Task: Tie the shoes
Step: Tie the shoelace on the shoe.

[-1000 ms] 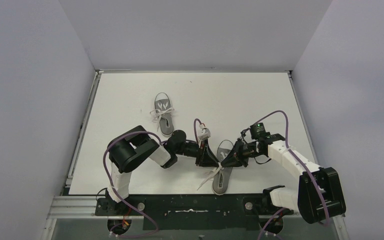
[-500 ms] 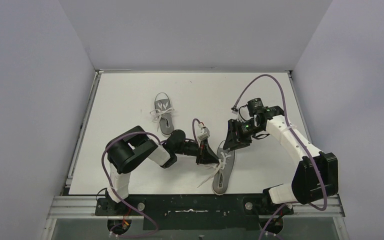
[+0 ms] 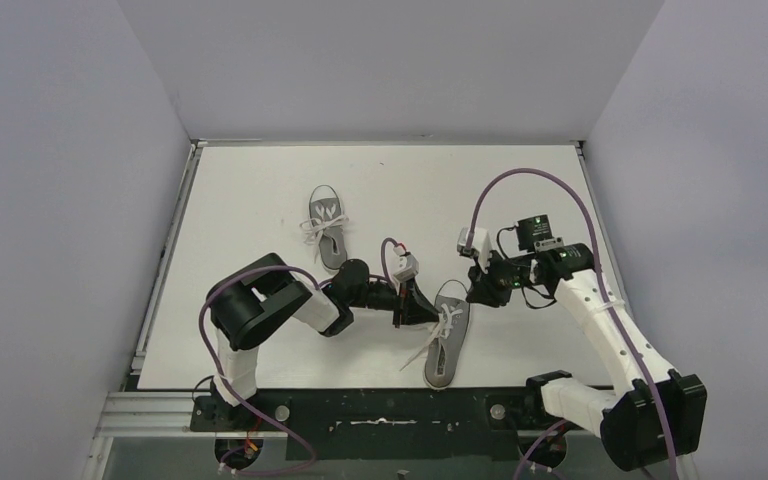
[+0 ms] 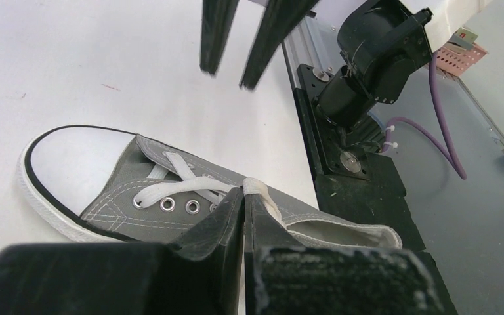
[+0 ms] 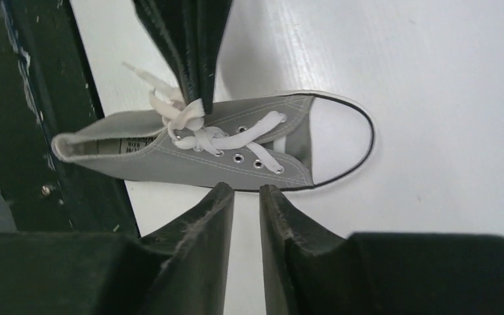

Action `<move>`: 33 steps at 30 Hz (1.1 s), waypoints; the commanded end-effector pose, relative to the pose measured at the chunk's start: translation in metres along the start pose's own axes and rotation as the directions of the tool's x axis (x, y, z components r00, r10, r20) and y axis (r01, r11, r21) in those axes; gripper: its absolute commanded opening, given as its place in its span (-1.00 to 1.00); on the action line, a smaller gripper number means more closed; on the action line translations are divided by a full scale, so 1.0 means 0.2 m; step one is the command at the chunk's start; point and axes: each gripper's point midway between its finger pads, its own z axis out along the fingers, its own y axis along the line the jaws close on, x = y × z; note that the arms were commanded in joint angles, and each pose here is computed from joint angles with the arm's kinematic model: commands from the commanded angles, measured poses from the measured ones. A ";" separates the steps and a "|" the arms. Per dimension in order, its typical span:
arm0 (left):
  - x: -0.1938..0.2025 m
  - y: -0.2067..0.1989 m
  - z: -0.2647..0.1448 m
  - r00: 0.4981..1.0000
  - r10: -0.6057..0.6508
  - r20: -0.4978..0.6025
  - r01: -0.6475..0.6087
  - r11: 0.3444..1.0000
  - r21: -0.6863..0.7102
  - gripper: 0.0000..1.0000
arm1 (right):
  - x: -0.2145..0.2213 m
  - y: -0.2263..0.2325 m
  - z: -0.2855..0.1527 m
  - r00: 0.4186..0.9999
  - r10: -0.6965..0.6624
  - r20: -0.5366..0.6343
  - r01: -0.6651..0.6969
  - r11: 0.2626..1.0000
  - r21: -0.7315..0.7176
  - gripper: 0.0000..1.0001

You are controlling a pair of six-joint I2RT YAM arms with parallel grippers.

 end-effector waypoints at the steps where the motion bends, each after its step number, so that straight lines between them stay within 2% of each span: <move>1: -0.10 -0.03 0.04 0.994 0.080 0.070 -0.082 0.996 0.040 -1.00 | -0.01 0.06 0.11 0.959 -0.246 0.138 0.262 0.958 -0.118 -0.47; 5: -0.09 -0.05 0.05 0.994 0.080 0.077 -0.084 0.995 0.051 -1.00 | -0.01 0.09 0.15 0.952 -0.235 0.196 0.265 0.954 -0.142 -0.45; 13: -0.11 -0.07 0.06 0.992 0.094 0.089 -0.100 0.993 0.066 -1.00 | 0.00 0.15 0.23 0.949 -0.222 0.224 0.265 0.946 -0.185 -0.50; 20: -0.13 -0.08 0.07 0.991 0.096 0.094 -0.103 0.993 0.064 -1.00 | 0.01 0.17 0.26 0.953 -0.214 0.215 0.255 0.949 -0.187 -0.54; 33: -0.13 -0.07 0.07 0.991 0.095 0.096 -0.101 0.993 0.066 -1.00 | 0.01 0.20 0.29 0.954 -0.229 0.194 0.271 0.935 -0.228 -0.43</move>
